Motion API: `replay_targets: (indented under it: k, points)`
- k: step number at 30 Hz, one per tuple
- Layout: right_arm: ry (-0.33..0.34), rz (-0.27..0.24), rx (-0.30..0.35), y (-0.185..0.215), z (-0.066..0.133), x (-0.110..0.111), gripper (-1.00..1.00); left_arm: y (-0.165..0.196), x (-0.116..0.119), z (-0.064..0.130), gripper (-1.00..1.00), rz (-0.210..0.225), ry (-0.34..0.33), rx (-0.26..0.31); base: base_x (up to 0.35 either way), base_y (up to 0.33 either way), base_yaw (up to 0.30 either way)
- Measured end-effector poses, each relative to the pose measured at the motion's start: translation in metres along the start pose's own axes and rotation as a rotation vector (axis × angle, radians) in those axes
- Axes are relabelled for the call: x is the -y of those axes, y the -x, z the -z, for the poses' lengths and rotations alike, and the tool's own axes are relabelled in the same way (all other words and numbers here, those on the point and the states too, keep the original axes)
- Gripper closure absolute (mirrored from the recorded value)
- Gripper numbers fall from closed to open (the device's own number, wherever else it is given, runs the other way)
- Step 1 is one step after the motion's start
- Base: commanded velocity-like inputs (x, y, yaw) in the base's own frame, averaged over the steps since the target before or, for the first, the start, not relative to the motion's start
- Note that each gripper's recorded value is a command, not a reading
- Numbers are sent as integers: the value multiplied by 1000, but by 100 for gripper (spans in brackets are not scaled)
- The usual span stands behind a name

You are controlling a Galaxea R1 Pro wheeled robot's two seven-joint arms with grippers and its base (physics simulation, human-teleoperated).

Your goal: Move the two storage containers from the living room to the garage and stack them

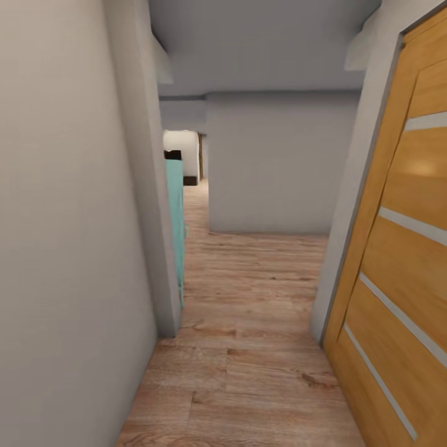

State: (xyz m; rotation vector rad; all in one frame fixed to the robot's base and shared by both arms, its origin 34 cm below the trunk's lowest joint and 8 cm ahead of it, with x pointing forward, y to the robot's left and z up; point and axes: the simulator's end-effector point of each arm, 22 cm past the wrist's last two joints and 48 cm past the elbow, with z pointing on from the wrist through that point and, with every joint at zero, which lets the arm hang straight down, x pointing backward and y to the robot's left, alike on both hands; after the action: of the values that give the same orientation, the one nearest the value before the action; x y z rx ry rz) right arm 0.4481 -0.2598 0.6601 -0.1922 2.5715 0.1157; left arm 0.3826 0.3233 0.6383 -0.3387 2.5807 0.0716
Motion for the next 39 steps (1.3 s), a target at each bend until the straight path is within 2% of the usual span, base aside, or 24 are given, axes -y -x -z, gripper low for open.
replay_targets:
  k: [5, 17, 39]
  points:
    - [1, 0, 0, 0, 0, 0, -100, 0, 0, 0, -100, -1, 0, 0, 326, 0, -36]
    - [1, 0, 0, 0, 0, 0, -100, 0, 0, 0, -100, -1, 0, 0, 326, 0, -217]
    - [2, 0, 0, 0, 0, 0, -100, 0, 0, 0, -100, -2, -1, 0, 326, 0, -10]
